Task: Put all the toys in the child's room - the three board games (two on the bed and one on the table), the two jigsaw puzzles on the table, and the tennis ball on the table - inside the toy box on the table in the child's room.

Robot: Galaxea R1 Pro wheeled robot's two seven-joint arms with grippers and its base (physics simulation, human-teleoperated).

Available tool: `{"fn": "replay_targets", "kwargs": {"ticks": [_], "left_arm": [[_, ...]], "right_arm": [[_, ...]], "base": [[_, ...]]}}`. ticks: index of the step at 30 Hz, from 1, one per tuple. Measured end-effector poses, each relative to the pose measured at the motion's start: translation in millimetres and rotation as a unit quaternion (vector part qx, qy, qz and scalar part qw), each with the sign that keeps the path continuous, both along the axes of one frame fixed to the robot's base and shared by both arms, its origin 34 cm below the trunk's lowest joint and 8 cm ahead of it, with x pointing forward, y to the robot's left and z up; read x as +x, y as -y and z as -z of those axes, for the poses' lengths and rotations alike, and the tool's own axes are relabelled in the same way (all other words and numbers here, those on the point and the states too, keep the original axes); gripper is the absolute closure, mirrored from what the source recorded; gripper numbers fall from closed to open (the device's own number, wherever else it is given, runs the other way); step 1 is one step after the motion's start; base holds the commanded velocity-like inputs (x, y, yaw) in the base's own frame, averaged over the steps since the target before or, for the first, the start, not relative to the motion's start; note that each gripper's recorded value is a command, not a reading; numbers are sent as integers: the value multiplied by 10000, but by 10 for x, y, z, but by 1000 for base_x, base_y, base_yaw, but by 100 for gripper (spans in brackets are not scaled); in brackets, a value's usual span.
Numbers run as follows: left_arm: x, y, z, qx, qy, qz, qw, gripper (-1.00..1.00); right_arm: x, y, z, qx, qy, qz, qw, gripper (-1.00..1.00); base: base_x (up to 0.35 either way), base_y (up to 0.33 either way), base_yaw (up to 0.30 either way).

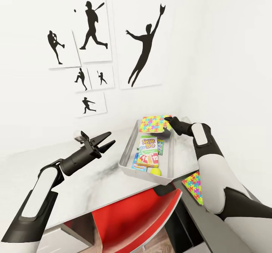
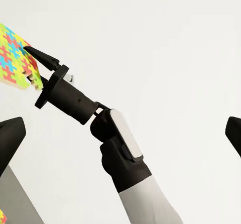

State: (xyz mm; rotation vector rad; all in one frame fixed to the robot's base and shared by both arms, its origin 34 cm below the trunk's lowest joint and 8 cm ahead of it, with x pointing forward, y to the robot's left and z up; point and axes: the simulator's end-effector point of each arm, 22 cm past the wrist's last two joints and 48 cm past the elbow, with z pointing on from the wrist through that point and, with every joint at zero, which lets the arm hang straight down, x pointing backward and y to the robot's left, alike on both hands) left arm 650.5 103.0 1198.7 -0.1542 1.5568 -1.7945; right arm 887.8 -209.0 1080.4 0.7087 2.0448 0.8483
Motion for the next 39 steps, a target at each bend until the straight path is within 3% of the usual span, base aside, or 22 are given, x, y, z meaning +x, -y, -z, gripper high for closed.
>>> {"fn": "replay_targets", "kwargs": {"ticks": [39], "left_arm": [[96,-2,285,-12,-257,3,9997,-100]], "right_arm": [[-2,-76,530,49,-395,-48,9992,100]], "base": [[0,0,0]]}}
